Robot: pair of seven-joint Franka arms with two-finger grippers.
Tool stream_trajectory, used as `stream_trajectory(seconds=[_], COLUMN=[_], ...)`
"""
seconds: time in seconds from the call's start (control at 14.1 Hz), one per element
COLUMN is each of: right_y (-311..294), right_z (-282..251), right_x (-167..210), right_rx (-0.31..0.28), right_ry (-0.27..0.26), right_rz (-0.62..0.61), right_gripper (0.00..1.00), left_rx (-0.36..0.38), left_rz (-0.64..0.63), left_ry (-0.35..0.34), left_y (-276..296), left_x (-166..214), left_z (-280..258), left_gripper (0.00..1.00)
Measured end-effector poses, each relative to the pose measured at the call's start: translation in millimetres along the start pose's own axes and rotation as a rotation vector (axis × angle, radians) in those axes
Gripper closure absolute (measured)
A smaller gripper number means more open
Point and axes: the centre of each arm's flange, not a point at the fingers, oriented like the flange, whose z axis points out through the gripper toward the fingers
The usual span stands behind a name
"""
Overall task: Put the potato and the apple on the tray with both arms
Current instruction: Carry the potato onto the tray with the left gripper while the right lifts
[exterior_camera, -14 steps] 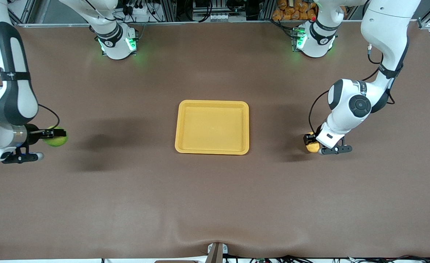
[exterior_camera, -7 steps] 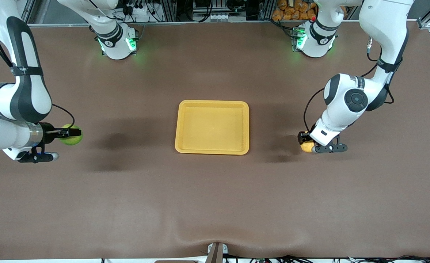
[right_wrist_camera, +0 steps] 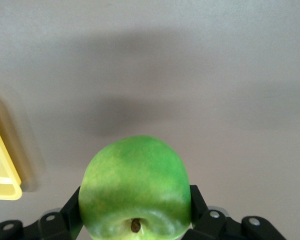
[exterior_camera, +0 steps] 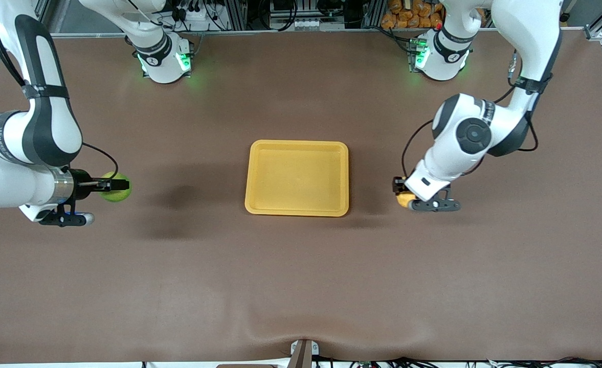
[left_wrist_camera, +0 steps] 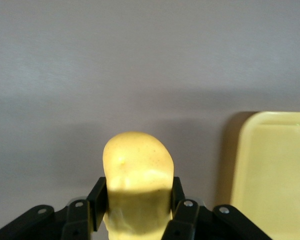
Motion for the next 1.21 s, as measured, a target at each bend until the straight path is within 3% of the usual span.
stream_trajectory(seconds=[0.28,0.57,0.99,1.21], right_y=[-48,-89,-133,-156], right_z=[5,8,14,19], right_x=[-6,-15,-24,-29], right_rx=[-0.02,-0.037,-0.042,-0.047], right_ry=[-0.005,-0.001,0.009,0.018], right_rz=[0.053,0.093,0.138,0.153], right_gripper=[0.16,0.16,0.16,0.16], left_rx=[-0.012,-0.02,0.01,0.071], left_rz=[0.071,0.051,0.003,0.023], left_ry=[0.0,-0.011,-0.046,-0.033], left_y=[61,105,177,198], left_x=[-19,-32,-63,-77], left_z=[1,12,59,91], left_gripper=[0.46,0.46,0.46,0.46])
